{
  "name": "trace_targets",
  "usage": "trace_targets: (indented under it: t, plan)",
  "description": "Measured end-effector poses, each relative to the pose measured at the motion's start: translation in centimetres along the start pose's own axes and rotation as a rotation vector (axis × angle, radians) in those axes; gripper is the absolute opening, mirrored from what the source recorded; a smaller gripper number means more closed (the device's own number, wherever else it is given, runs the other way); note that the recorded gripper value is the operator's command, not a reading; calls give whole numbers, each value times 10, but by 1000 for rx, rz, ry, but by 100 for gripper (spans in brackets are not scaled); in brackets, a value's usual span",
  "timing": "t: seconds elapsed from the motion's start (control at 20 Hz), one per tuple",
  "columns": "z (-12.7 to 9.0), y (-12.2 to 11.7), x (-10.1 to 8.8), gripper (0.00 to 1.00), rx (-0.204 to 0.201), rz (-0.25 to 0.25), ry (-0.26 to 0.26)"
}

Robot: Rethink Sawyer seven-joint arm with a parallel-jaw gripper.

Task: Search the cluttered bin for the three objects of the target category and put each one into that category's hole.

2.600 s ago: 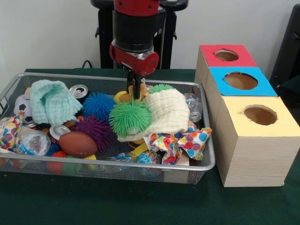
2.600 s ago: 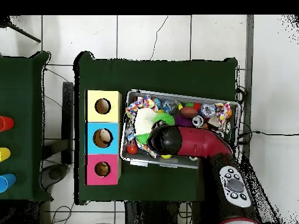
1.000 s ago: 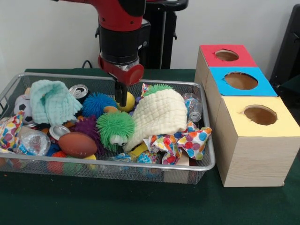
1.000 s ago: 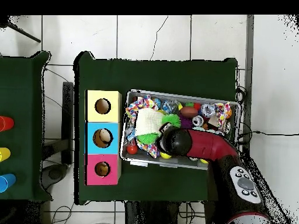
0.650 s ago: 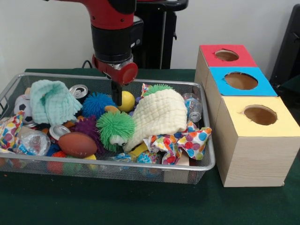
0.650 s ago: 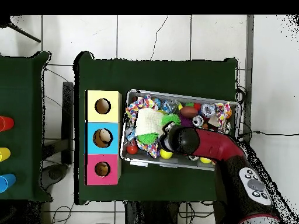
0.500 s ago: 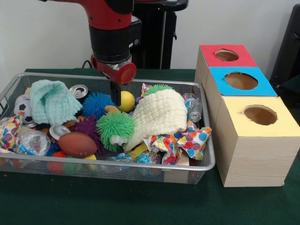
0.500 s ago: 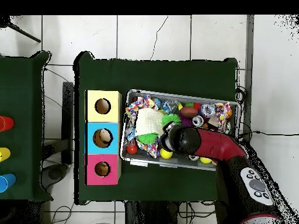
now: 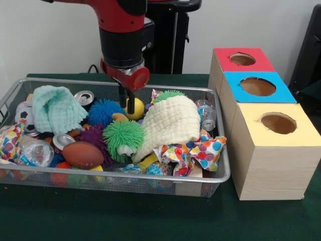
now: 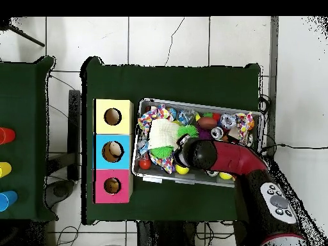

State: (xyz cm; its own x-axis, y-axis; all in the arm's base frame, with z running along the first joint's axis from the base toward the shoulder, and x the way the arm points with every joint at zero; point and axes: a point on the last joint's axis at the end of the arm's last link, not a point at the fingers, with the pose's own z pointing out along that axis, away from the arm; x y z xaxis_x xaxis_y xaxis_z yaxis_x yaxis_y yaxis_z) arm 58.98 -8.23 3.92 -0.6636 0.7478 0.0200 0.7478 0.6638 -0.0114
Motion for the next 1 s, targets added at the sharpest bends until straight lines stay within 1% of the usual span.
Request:
trace_targets:
  t: [0.05, 0.3, 0.65, 0.8, 1.0]
  plan:
    - [1, 1, 3, 100, 4, -15, -4]
    - [2, 7, 10, 100, 12, -48, -10]
    - [8, 20, 25, 100, 35, -131, -32]
    - [17, 18, 27, 100, 51, -153, -36]
    - [31, 7, 24, 100, 82, -174, -45]
